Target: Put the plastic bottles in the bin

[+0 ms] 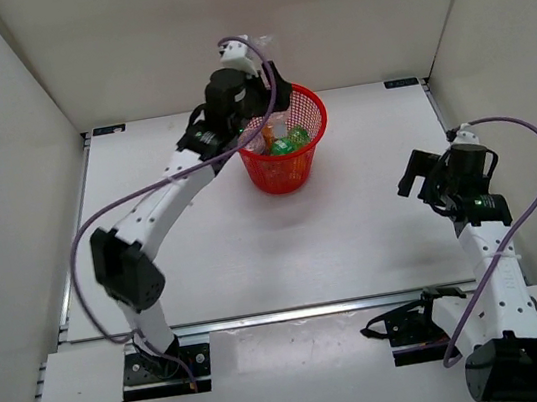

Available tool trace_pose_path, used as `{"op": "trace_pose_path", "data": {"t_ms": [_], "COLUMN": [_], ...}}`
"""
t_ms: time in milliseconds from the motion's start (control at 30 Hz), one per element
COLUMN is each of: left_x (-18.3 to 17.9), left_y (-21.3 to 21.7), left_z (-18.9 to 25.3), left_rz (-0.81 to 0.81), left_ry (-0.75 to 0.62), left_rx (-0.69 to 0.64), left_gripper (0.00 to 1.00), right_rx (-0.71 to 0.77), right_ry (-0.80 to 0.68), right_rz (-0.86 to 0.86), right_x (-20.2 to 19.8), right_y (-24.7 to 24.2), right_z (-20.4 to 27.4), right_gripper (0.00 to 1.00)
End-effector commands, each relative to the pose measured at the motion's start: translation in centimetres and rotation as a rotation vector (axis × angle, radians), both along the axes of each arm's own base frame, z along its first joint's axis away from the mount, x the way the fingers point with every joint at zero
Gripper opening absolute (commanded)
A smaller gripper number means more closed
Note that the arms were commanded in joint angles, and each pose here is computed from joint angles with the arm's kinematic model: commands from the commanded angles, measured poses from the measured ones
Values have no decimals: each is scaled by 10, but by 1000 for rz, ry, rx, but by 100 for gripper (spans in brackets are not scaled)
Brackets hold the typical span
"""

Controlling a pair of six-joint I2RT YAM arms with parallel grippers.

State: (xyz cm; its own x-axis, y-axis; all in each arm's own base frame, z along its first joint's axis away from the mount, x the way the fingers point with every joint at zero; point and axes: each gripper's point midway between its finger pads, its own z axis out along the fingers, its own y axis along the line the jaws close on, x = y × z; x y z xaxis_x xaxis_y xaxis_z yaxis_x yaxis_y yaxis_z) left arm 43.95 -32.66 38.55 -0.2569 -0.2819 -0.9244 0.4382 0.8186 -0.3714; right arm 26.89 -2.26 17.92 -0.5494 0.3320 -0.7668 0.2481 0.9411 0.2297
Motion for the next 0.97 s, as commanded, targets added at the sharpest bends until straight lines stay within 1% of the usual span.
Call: {"op": "trace_pose_path", "data": {"t_ms": [0, 33, 67, 100, 133, 167, 200, 233, 267, 333, 367, 400, 433, 467, 500, 533, 567, 600, 633, 667, 700, 733, 767, 833, 933], "left_x": [29, 32, 30, 32, 26, 24, 15, 9, 4, -23, -26, -44, -65, -82, -88, -110, -127, -147, -161, -176, -194, -205, -212, -225, -227], "left_y": [-16, -23, -25, -29, -32, -32, -29, -20, -16, 9, 21, 42, 64, 94, 119, 150, 174, 207, 232, 246, 267, 277, 285, 296, 292], "left_z": [-46, -44, -32, -31, -14, -8, 5, 20, 19, 37, 11, 3, 15, -5, -59, -83, -81, -111, -152, -153, -173, -188, -184, -192, -184], "left_rz": [17, 18, -3, -8, -32, -29, -23, -13, -8, 4, 25, 44, 61, 116, 179, 234, 280, 358, 421, 441, 490, 513, 536, 578, 568], "left_ry": [88, 89, 74, 75, 45, 30, 11, -20, -14, -33, 16, 44, 38, 76, 177, 231, 227, 291, 388, 385, 426, 464, 439, 451, 409], "left_rx": [59, 53, 35, 22, 0, -6, -4, 3, 22, 37, 81, 79, 38, 27, 80, 85, 60, 99, 166, 163, 175, 184, 167, 163, 134], "left_gripper": [79, 87, 93, 99, 99, 99, 98, 98, 99, 99, 99, 98, 99, 98, 99, 98, 99, 99, 99, 99, 99, 99, 99, 99, 99], "right_rx": [-17, -14, -22, -26, -33, -45, -61, -58, -66, -76, -75, -72, -72, -58, -58, -51, -49, -45, -48, -47, -52, -49, -49, -36, -26], "right_ry": [-32, -24, -26, -26, -29, -34, -30, -26, -11, 2, 15, 30, 30, 40, 36, 30, 22, 14, 11, 21, 28, 44, 49, 52, 9], "right_rz": [-26, -33, -42, -35, -41, -38, -28, -27, -21, -12, -10, -11, -11, -18, -17, 1, 2, -7, 2, 6, 4, 16, 25, 66, 115], "right_x": [-1, -1, -2, -2, -2, -2, -4, -4, -7, -10, -14, -16, -18, -22, -25, -27, -28, -30, -32, -35, -37, -38, -40, -38, -30], "right_y": [-8, -8, -11, -9, -11, -11, -9, -8, -8, -8, -8, -7, -7, -6, -5, -2, 0, 0, 2, 3, 2, 5, 7, 15, 27], "right_z": [8, 7, 8, 10, 11, 13, 15, 17, 16, 19, 17, 13, 12, 7, 5, 2, 2, 0, 0, -4, -7, -10, -12, -16, -7], "right_gripper": [99, 99, 99, 99, 99, 99, 99, 99, 99, 99, 99, 99, 99, 100, 99, 99, 99, 99, 99, 99, 99, 99, 99, 99, 99]}}
